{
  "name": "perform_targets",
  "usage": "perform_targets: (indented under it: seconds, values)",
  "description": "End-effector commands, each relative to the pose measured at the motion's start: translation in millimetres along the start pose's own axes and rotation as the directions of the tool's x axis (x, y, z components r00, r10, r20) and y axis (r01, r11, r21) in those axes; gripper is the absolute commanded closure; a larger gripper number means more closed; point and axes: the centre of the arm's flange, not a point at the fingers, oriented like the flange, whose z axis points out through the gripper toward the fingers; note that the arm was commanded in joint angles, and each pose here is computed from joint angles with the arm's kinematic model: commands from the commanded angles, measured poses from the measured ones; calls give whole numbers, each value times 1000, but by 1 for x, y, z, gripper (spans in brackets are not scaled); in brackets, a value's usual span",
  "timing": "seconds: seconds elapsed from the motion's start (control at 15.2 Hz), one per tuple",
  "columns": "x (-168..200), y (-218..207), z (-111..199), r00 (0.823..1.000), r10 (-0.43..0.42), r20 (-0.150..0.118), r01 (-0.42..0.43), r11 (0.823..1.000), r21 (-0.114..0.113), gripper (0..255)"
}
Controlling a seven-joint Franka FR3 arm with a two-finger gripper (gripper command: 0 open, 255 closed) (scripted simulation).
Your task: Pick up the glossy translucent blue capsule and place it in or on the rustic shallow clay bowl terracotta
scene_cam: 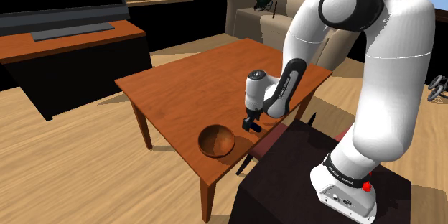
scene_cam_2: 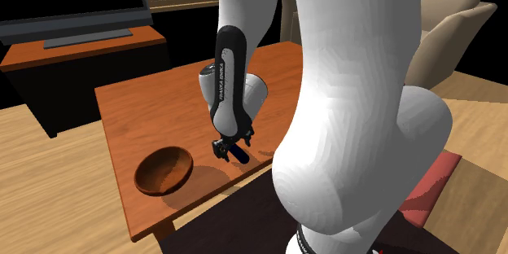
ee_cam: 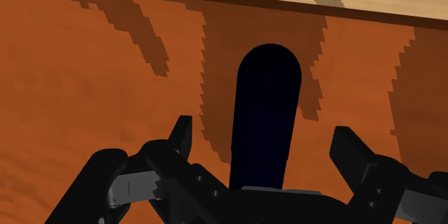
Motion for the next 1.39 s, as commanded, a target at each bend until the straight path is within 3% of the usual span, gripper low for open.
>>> perform_targets:
  seconds: [0.0,0.33,0.4,0.99,1.32]
  values:
    - [0,0,2,1000,0,0,0,1000,0,0]
    - [0,0,2,1000,0,0,0,1000,0,0]
    - [0,0,2,1000,0,0,0,1000,0,255]
    - [0,0,2,1000,0,0,0,1000,0,255]
    - [-1,5,-24,1000,0,0,0,1000,0,255]
